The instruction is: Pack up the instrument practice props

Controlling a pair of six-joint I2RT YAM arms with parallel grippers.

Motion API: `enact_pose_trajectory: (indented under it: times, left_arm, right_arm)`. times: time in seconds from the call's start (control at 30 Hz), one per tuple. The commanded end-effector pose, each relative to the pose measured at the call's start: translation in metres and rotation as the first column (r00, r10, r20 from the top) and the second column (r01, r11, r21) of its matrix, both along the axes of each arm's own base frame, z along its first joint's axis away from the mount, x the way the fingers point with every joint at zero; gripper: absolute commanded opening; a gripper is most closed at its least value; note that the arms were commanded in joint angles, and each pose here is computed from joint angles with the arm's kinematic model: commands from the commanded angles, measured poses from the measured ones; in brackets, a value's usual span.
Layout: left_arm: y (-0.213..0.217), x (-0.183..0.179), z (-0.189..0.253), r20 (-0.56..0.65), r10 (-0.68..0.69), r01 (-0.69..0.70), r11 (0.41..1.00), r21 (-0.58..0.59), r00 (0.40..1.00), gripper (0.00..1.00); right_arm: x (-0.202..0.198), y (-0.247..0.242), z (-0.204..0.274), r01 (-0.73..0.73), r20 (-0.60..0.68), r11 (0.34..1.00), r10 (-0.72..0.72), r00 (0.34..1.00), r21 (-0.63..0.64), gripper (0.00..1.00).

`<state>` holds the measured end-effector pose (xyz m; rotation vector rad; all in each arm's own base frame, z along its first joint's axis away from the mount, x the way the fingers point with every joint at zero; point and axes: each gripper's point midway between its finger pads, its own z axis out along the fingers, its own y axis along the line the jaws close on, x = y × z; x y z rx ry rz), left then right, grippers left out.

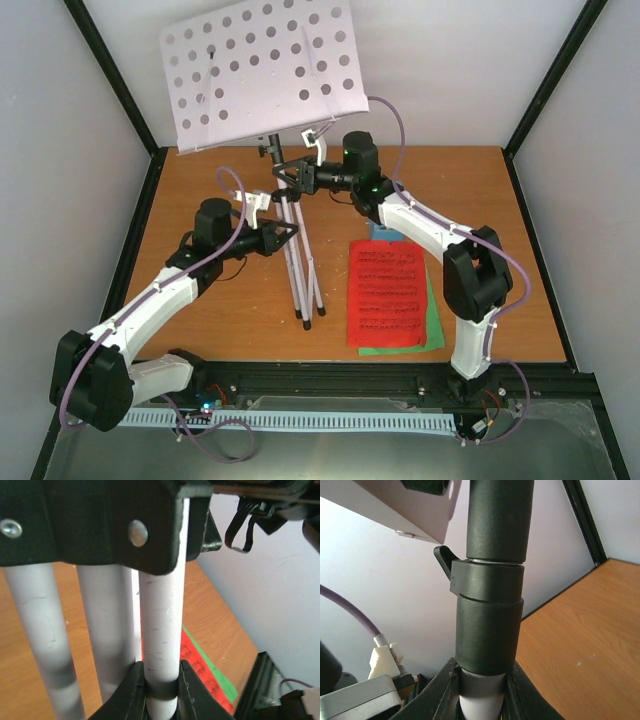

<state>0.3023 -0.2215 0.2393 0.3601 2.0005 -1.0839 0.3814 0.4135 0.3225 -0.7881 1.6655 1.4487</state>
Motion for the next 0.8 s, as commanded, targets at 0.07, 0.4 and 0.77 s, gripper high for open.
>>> enact_pose_trajectory:
  times: [0.07, 0.4, 0.77]
  left_arm:
    - [0.008, 0.017, 0.116, 0.218, 0.117, -0.053, 0.959, -0.277, 0.969, 0.00]
    - [0.027, 0.035, 0.032, -0.046, 0.222, -0.226, 0.935, -0.275, 0.974, 0.00]
    - [0.040, 0.049, -0.055, -0.222, 0.305, -0.346, 0.921, -0.179, 0.926, 0.00]
  right_arm:
    - [-0.024, 0.033, -0.060, -0.085, -0.145, 0.991, 0.070, 0.987, -0.102, 0.03]
    - [-0.008, 0.042, -0.147, -0.077, -0.292, 0.973, 0.011, 0.956, -0.217, 0.03]
    - [0.009, 0.047, -0.218, -0.056, -0.312, 0.939, -0.057, 0.948, -0.340, 0.03]
